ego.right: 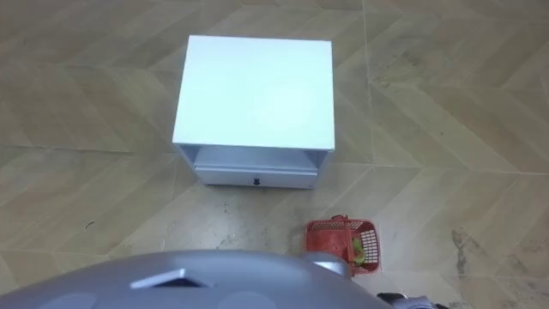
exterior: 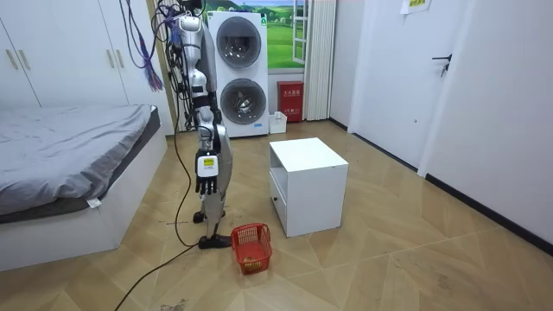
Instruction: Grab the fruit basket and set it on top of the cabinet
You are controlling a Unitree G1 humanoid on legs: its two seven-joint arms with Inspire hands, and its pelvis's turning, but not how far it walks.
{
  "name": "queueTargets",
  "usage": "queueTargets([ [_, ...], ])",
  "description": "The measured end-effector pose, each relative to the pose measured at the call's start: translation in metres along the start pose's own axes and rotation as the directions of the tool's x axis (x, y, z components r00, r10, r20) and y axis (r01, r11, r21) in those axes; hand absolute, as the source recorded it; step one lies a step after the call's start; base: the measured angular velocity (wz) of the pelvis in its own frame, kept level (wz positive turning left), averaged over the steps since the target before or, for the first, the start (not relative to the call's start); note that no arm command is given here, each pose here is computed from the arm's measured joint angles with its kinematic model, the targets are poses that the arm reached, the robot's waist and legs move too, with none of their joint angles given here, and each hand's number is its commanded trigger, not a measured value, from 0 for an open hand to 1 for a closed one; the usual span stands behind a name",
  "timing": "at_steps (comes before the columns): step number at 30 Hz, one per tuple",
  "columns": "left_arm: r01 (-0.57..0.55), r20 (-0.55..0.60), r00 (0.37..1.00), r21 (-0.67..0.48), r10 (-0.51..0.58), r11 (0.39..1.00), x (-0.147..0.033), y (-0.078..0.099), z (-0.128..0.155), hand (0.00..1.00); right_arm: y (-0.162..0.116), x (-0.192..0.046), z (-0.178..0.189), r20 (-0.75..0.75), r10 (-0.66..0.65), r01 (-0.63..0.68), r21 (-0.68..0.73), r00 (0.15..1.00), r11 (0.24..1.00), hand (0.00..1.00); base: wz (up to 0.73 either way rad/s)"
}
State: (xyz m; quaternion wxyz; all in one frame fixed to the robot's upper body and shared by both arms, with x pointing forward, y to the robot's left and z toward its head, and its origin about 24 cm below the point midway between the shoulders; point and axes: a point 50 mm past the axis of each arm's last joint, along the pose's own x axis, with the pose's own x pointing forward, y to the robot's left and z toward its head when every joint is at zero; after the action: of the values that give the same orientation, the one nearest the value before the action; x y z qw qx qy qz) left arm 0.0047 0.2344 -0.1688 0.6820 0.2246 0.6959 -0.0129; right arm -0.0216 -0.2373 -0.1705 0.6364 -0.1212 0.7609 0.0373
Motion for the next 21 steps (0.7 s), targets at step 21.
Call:
queueTargets([
  [21,0.024,-0.008,1.0,-0.004,-0.024,1.0,0.0,-0.004,-0.004,0.0,-0.004,-0.002,0.017,0.057,-0.028,0.028,-0.006,0.998,1.0,0.0,0.0],
])
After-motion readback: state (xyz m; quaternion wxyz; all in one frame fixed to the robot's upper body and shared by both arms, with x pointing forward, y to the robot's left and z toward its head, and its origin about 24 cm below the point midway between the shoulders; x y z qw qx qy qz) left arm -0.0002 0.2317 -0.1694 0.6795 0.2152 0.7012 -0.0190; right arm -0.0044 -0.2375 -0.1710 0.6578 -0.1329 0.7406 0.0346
